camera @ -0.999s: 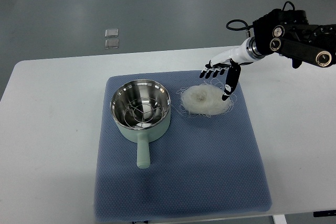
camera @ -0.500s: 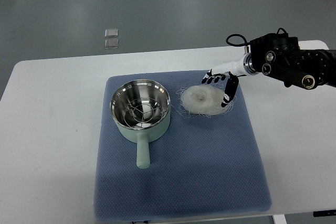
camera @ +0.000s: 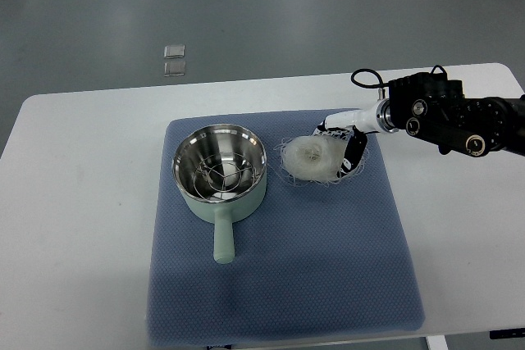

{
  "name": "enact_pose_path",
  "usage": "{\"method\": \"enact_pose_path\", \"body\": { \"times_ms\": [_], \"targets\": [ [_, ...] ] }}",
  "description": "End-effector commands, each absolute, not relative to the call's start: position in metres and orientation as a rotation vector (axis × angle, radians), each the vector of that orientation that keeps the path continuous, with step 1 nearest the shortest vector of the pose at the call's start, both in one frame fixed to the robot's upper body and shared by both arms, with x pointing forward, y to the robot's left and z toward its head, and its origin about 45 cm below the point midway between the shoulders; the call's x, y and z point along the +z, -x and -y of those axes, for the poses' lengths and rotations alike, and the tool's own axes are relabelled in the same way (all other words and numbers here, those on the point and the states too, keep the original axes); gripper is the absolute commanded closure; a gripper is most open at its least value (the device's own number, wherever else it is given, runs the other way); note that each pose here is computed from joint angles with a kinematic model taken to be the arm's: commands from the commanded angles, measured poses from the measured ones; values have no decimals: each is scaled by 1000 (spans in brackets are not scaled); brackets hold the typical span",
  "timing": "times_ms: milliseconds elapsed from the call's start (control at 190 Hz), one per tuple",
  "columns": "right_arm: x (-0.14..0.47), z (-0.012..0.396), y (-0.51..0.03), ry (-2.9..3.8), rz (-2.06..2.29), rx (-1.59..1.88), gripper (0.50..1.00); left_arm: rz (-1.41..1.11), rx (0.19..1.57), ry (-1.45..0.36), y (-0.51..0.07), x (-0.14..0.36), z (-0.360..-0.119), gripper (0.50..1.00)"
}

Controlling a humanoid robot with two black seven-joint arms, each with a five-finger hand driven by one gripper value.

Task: Put vermicelli into pot with right hand
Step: 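Close the right hand fingers around the vermicelli bundle, then lift the vermicelli with the right hand and carry it toward the saucepan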

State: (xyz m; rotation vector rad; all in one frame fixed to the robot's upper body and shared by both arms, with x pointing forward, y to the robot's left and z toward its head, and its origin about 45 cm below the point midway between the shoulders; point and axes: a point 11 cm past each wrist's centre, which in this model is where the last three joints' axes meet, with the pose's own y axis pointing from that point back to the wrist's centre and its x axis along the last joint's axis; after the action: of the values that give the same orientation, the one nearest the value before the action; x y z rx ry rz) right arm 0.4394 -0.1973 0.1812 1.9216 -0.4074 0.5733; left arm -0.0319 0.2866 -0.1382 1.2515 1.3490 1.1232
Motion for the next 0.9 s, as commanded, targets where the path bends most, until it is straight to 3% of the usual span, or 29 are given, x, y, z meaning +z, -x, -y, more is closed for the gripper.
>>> {"method": "enact_pose_path", "body": {
  "times_ms": [0,11,273,668,894],
  "targets": [
    [175,191,-437,-1935,410,578,983,-1350,1124,-1251,32,-138,-287,500],
    [174,190,-438,-1932,411,582,1000,-1350,1124,-1251,32,-138,-287,500],
    [193,200,-448,-1938,441,616,1000,-1349,1127,-1253,32,-138,-288,500],
    [389,248,-459,-1892,476,835,1000,-1348,1125,-1254,32,-138,-288,500],
    [395,241,-446,-1950,465,835,1000,-1350,1123,-1252,32,-138,-287,500]
  ]
}}
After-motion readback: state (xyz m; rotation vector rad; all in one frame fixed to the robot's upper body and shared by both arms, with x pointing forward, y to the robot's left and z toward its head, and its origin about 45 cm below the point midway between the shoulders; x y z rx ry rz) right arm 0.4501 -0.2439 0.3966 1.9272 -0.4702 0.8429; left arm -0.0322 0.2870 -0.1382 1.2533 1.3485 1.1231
